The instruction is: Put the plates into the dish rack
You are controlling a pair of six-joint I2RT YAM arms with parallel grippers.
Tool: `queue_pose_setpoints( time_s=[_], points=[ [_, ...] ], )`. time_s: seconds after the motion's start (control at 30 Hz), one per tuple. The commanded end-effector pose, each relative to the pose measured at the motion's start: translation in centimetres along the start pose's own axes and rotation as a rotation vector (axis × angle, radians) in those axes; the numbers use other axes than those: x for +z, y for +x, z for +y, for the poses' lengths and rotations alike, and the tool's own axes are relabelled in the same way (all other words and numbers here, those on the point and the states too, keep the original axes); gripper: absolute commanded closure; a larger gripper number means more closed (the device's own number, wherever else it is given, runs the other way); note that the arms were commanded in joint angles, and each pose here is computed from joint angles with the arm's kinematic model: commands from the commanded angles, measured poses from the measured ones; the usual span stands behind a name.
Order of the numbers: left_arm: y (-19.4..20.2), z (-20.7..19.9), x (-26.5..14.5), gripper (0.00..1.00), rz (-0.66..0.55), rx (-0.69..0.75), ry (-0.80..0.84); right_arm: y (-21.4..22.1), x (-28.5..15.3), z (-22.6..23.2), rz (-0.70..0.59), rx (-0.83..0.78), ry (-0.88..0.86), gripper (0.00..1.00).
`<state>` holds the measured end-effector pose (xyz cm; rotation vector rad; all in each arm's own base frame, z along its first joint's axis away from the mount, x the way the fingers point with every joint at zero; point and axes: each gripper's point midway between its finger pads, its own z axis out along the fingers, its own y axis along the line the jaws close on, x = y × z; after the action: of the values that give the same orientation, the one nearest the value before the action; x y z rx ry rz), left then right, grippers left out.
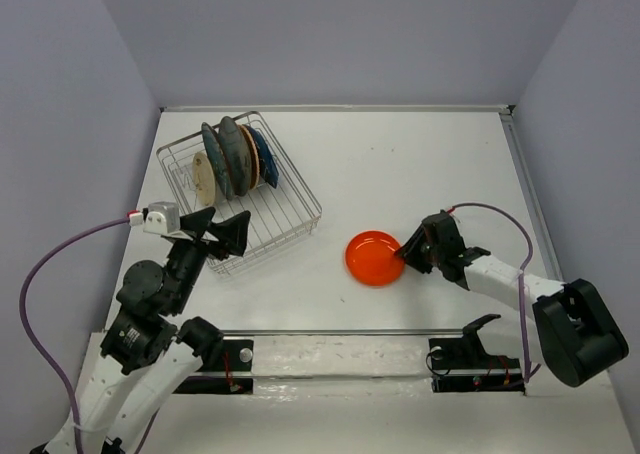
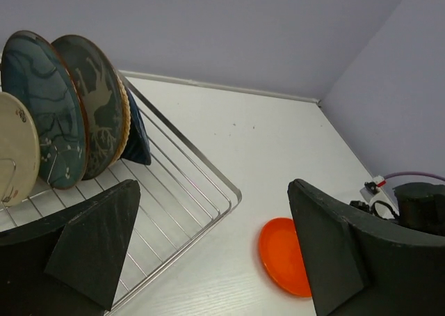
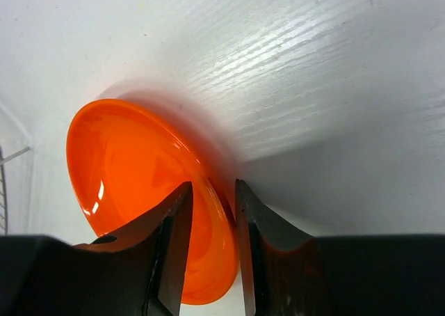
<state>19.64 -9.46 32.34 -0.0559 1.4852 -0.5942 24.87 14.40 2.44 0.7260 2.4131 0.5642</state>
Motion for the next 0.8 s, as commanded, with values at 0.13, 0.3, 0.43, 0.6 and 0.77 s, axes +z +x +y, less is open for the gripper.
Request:
queue_pose_setpoints(
  time_s=[0.13, 0.3, 0.43, 0.6, 0.77],
  points=[
    [3.7, -2.0, 2.9, 0.01, 0.169, 0.006, 0.081, 0.8, -0.7, -0.8, -0.005, -0.067, -0.062, 0.49],
    [6.2, -6.1, 3.9, 0.01, 0.303, -0.058, 0.272, 0.5, -1.8, 0.2, -0.015, -0.123, -0.109, 0.43],
    [8.1, -8.9, 4.0, 0.01, 0.371, -0.182, 0.408, -2.7, -3.7, 0.7, -0.149, -0.143, -0.078, 0.25],
    [10.0, -11.2, 4.9, 0.01, 0.393, -0.256, 0.417, -7.2, -8.5, 3.0, -0.342, -0.162, -0.122, 0.22],
    [14.9, -14.6, 5.7, 0.01, 0.463, -0.176, 0.332, -11.4, -15.3, 5.7, -0.518, -0.170, -0.180, 0.25]
  ],
)
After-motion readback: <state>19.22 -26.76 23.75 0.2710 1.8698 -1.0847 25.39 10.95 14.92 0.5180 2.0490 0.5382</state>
